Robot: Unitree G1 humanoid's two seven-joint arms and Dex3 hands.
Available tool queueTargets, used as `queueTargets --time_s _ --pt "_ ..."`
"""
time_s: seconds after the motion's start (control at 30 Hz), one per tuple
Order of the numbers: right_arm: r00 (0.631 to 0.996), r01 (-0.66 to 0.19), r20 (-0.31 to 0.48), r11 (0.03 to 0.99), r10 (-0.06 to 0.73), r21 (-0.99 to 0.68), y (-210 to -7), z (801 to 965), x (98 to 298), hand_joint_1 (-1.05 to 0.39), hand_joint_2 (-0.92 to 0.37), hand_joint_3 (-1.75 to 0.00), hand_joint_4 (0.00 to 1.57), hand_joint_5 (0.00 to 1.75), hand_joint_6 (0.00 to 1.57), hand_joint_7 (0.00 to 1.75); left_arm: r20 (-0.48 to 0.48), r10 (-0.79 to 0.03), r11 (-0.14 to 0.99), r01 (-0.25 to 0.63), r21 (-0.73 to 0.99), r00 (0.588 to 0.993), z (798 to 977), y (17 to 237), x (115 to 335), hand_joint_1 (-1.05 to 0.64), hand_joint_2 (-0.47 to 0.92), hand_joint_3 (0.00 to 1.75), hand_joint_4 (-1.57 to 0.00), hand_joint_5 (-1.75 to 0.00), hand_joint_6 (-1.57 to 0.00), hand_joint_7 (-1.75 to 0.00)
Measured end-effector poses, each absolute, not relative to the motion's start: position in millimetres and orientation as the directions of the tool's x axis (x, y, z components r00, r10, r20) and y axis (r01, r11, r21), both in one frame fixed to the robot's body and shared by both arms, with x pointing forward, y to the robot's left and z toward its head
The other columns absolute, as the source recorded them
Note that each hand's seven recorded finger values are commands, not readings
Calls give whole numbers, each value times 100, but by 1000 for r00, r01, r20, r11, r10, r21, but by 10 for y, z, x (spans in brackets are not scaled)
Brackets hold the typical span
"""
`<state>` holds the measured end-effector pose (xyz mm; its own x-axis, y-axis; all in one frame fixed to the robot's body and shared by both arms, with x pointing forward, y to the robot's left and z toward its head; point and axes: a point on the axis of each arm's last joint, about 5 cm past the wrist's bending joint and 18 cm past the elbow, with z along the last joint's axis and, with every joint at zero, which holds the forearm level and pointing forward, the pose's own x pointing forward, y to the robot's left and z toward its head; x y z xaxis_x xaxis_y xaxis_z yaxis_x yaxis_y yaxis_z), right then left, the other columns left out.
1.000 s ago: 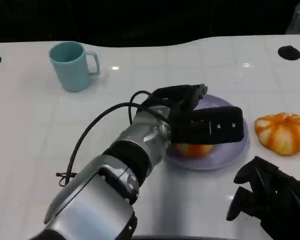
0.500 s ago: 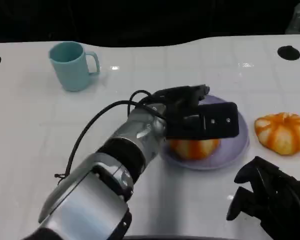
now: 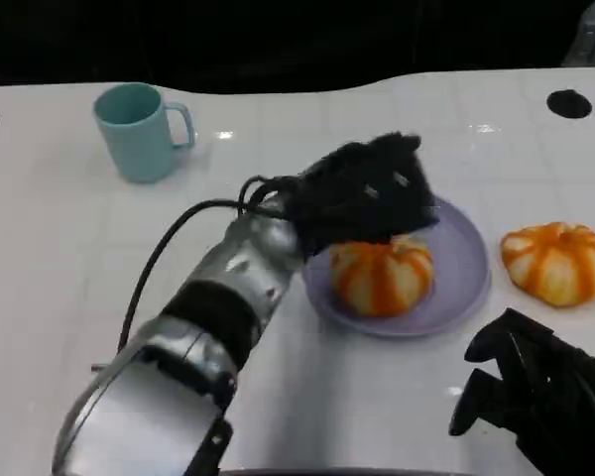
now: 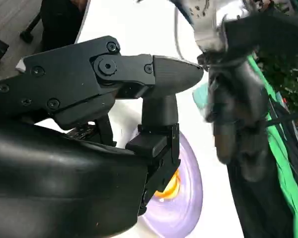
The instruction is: Grasp the bread from the table and place it into the plate.
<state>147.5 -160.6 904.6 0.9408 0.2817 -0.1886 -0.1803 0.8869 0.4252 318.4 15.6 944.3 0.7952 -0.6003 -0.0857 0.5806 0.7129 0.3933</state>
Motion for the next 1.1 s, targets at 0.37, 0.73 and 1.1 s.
queueTargets --time_s 0.37,0.73,1.1 --pt "939 -181 -192 887 284 424 -1609 9051 1488 -42 -92 -44 64 175 51 160 37 -519 766 484 -423 854 9296 734 2963 -60 92 35 -41 -134 -57 -56" --pt "936 -181 -199 884 289 432 -1607 9047 1491 -42 -92 -44 66 175 53 159 59 -492 647 410 -642 869 9267 1055 2504 -60 92 48 -65 -173 -55 -142" --pt "937 -165 -213 888 277 428 -1591 9067 1491 -42 -92 -46 64 175 52 159 -50 -389 617 220 -755 920 9195 1323 2033 -56 92 49 -75 -175 -57 -157"
